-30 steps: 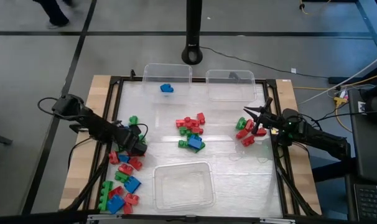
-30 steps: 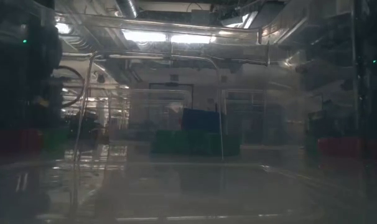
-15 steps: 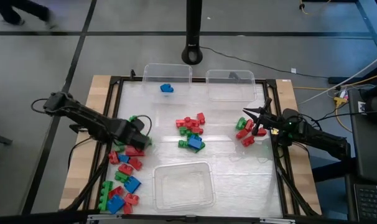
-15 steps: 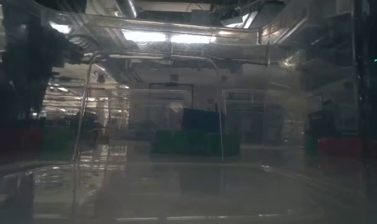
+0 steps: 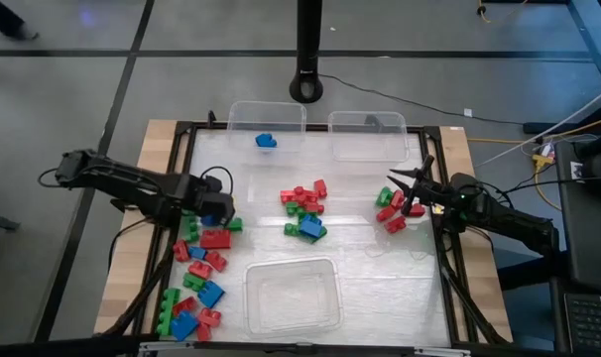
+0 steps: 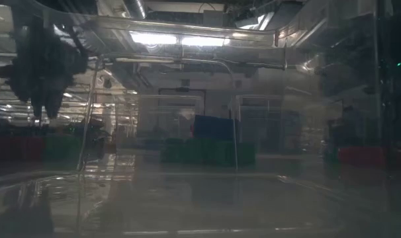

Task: Sort blocks
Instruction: Put the blue game piece into the top left transparent bin

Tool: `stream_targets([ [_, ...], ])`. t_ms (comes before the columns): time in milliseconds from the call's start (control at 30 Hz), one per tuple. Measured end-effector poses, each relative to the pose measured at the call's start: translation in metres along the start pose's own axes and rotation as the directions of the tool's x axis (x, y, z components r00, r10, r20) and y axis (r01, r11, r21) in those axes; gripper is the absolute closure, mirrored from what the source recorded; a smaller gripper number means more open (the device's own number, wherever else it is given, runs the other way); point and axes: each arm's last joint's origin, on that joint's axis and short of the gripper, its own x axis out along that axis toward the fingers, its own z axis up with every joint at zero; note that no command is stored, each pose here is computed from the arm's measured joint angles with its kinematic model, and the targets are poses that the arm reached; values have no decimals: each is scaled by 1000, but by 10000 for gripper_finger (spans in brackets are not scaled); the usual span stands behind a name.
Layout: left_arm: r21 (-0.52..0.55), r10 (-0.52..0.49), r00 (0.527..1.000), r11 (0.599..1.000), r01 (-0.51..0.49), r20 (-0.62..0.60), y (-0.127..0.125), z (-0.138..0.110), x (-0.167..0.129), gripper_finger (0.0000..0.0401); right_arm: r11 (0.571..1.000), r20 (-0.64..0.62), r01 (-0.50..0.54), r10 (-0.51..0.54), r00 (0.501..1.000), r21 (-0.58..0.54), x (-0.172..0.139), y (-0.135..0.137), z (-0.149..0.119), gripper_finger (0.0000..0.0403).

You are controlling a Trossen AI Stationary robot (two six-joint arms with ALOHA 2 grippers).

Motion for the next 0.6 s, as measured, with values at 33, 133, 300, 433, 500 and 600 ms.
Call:
stream_targets([
  [33, -4, 7, 1000, 1000, -7, -24, 2, 1, 3, 166, 1000, 1, -3, 3, 1000, 0, 0, 0, 0, 299],
  [133, -22, 19, 998, 1000, -21, -65, 7, 4, 11, 166, 1000, 2, -5, 5, 1000, 0, 0, 0, 0, 270],
  [300, -54, 20, 996, 998, -25, -91, 11, 5, 18, 166, 1000, 6, -17, 17, 1000, -1, 0, 1, 0, 235],
  [433, -52, -31, 995, 998, 27, -91, 9, 3, 27, 166, 1000, 7, -22, 22, 1000, -1, 0, 1, 0, 220],
  [500, -45, -43, 995, 998, 39, -93, 9, 2, 32, 166, 1000, 6, -22, 22, 1000, -1, 0, 1, 0, 217],
  [600, -61, -19, 994, 998, 13, -109, 13, 0, 35, 166, 1000, 6, -22, 22, 1000, -3, 0, 1, 0, 217],
])
